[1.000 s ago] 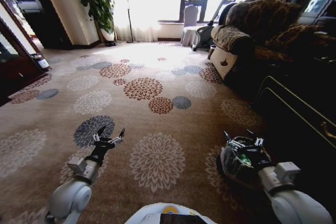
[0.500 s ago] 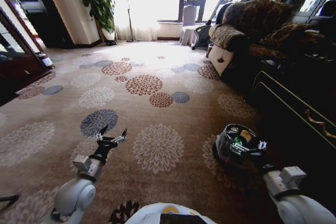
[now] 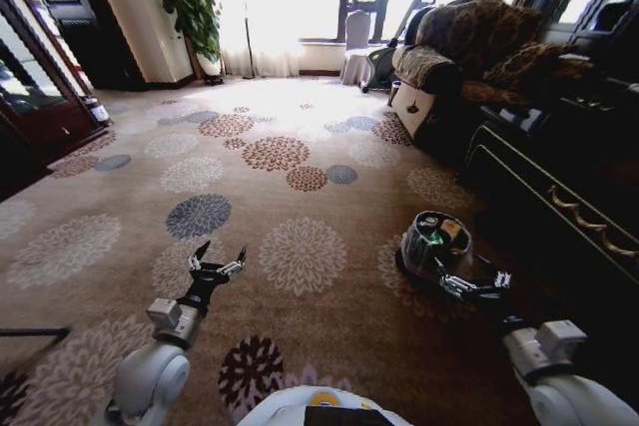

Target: Pick up the trash from the ground and place it into the trash bin.

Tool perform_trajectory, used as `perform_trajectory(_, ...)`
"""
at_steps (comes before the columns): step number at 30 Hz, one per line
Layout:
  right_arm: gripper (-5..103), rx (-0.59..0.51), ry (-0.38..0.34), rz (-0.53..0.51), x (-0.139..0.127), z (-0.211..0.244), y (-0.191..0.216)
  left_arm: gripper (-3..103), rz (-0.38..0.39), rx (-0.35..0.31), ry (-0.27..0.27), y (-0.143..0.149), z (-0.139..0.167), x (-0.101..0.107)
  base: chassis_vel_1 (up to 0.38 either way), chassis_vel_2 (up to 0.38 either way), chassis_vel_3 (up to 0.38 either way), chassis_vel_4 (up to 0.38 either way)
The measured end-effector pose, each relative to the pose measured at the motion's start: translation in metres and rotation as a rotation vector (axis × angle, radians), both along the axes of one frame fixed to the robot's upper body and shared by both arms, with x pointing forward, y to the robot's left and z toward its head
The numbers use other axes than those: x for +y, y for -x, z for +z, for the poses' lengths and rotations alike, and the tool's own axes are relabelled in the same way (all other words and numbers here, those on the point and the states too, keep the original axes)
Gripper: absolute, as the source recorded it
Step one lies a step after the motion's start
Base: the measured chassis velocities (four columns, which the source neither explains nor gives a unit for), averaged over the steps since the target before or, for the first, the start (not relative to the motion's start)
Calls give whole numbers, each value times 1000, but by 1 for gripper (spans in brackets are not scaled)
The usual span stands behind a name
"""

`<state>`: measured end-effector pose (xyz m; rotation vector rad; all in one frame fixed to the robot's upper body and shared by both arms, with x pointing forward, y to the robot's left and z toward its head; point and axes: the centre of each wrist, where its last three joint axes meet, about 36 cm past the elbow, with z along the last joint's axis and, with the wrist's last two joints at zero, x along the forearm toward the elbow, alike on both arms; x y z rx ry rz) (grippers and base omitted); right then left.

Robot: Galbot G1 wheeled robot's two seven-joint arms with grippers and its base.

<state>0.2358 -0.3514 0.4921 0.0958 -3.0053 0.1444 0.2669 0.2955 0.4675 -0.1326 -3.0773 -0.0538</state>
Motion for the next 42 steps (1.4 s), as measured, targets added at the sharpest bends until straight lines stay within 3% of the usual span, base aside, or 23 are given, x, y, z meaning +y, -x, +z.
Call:
perform_trajectory(13, 100, -23, -2, -38, -12, -17, 3, 100, -3, -50, 75, -3, -10, -14, 37, -36, -40, 36)
perform_trajectory(18, 100, -49, -37, -49, 1, -10, 0, 100, 14, -60, 121, 2, -12, -23, 0, 0, 0, 0)
perform_trajectory(21, 100, -70, -77, -53, 16, -3, -4, 100, 30, -67, 105, 5, -7, -25, 0, 0, 0, 0)
perform_trajectory(23, 100, -79, -103, -46, 27, -2, -6, 100, 24, -58, 59, 14, -1, -19, 0, 0, 0, 0)
perform_trajectory(28, 100, -77, -128, -46, 30, -20, -5, 100, 31, -42, -5, 38, -8, -7, 0, 0, 0, 0)
perform_trajectory(34, 100, -111, -161, -60, 39, -44, -10, 100, 24, -34, -12, 51, -14, 0, 0, 0, 0, 0)
perform_trajectory(42, 100, -101, -184, -52, 49, -36, -3, 100, 7, -63, 16, 45, -6, -14, 0, 0, 0, 0)
